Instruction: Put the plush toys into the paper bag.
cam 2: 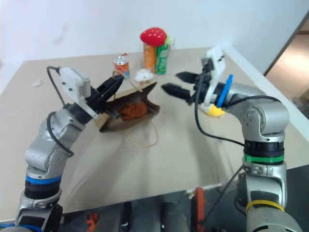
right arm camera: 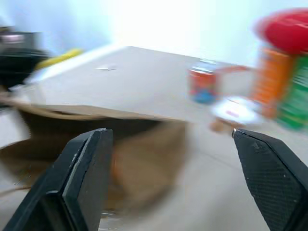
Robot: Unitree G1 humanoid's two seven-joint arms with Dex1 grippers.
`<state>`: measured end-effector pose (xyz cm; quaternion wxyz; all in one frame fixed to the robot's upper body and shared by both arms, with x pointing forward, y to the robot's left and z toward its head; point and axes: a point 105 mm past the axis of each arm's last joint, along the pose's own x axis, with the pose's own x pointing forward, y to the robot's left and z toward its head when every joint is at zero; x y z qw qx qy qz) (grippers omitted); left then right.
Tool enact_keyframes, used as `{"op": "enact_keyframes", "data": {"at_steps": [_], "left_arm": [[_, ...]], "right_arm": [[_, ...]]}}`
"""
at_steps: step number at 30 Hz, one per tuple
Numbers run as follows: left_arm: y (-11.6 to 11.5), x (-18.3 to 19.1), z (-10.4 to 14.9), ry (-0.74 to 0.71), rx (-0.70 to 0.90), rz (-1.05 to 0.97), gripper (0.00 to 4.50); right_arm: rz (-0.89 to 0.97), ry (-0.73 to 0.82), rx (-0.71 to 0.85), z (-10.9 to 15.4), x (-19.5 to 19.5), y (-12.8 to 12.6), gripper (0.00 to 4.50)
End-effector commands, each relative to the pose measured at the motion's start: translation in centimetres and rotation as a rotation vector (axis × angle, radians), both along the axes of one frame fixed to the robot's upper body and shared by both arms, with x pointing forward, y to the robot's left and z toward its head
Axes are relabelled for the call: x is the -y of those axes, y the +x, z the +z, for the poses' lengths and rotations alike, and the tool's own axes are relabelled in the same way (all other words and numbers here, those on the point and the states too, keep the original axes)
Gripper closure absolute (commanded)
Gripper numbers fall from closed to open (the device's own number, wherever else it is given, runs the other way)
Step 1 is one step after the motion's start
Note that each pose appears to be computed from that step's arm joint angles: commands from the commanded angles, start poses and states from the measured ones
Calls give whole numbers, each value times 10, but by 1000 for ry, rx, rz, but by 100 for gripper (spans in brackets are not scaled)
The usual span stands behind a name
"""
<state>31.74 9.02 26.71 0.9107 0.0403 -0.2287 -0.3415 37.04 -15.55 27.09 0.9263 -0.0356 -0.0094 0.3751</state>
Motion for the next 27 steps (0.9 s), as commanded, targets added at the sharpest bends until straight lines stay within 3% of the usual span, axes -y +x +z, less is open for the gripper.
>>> {"op": "enact_keyframes", "data": {"at_steps": [1, 5, 8, 12, 20, 23, 27], "left_arm": [[-7, 0, 13, -2, 60, -11, 450], [-8, 2, 13, -10, 59, -11, 450], [-9, 3, 12, -14, 56, -14, 450], [-9, 4, 12, -16, 55, -15, 450], [-9, 5, 12, -20, 55, -11, 450], [-9, 5, 12, -20, 54, -9, 450], [-9, 5, 13, -21, 54, -6, 450]], "right_arm": [[-565, -50, 12, -10, 77, 34, 19], [-849, -69, 1, -25, 109, 38, 19], [-959, -89, -14, -40, 115, 37, 19], [-993, -125, -67, -70, 110, 37, 19], [-1028, -39, -190, -121, 109, 33, 19], [-1025, -48, -185, -126, 112, 32, 90], [-995, -38, -198, -131, 109, 32, 219]]}}
